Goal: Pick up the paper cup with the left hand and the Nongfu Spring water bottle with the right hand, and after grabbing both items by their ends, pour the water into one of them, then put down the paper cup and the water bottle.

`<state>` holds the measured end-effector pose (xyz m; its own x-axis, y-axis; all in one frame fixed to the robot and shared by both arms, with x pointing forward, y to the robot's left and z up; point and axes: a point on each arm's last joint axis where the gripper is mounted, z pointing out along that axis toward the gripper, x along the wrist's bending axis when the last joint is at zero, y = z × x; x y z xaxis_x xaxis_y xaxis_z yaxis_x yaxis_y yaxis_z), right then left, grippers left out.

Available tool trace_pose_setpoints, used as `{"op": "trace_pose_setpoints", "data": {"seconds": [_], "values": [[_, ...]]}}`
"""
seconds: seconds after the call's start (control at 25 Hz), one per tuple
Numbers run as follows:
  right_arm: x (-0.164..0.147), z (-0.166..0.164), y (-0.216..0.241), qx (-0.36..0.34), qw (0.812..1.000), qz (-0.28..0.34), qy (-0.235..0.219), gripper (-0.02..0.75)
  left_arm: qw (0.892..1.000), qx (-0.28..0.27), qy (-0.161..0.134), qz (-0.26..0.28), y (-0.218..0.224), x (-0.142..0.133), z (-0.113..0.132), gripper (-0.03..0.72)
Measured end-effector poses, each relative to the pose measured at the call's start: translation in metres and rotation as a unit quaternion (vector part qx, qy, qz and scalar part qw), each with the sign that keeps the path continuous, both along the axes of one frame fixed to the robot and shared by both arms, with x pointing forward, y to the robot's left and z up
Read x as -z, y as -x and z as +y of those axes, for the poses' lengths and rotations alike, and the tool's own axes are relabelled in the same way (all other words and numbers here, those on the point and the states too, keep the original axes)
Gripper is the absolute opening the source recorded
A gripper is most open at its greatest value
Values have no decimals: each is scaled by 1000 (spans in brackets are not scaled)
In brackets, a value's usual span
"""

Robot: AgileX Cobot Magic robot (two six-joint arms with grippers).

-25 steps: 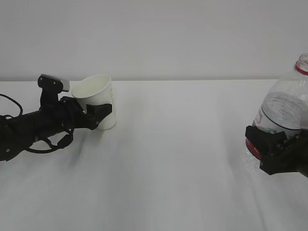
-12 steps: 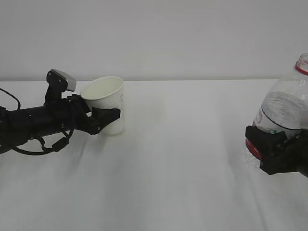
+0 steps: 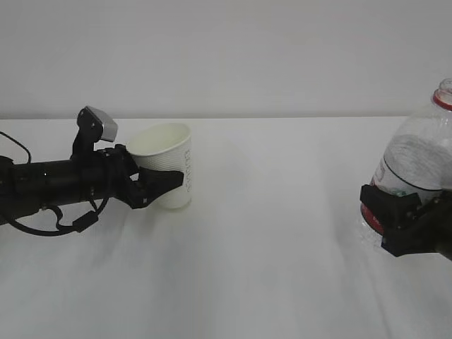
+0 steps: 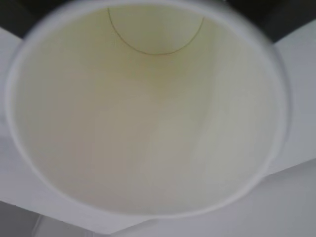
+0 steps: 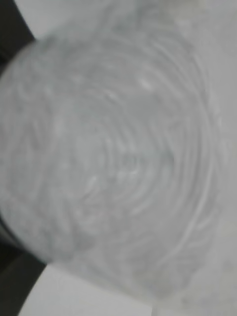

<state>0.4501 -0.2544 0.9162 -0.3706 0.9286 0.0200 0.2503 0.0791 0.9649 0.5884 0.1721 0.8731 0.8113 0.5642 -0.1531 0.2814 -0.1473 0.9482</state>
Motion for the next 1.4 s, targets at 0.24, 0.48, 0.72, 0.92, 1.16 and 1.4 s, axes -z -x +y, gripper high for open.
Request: {"op": "trace_pose_setpoints", "data": {"seconds": [0.24,0.48,0.72,0.92,1.16,1.4], "values": [[0,0,0,0,1000,0,0,450,999,37,22,-9,5,-4,-4,554],[0,-1,-1,9,1000,0,-2,450,998,52,28,-5,8,-5,-6,554],[0,-2,-1,12,1000,0,-3,450,996,84,24,-4,15,-4,-20,553],[0,-2,-1,12,1000,0,-3,450,993,118,22,-3,26,-4,-42,552],[0,-2,-1,12,1000,0,-3,450,988,151,22,-2,38,-4,-63,548],[0,-2,-1,12,1000,0,-3,450,984,176,21,-1,48,-4,-79,546]]}}
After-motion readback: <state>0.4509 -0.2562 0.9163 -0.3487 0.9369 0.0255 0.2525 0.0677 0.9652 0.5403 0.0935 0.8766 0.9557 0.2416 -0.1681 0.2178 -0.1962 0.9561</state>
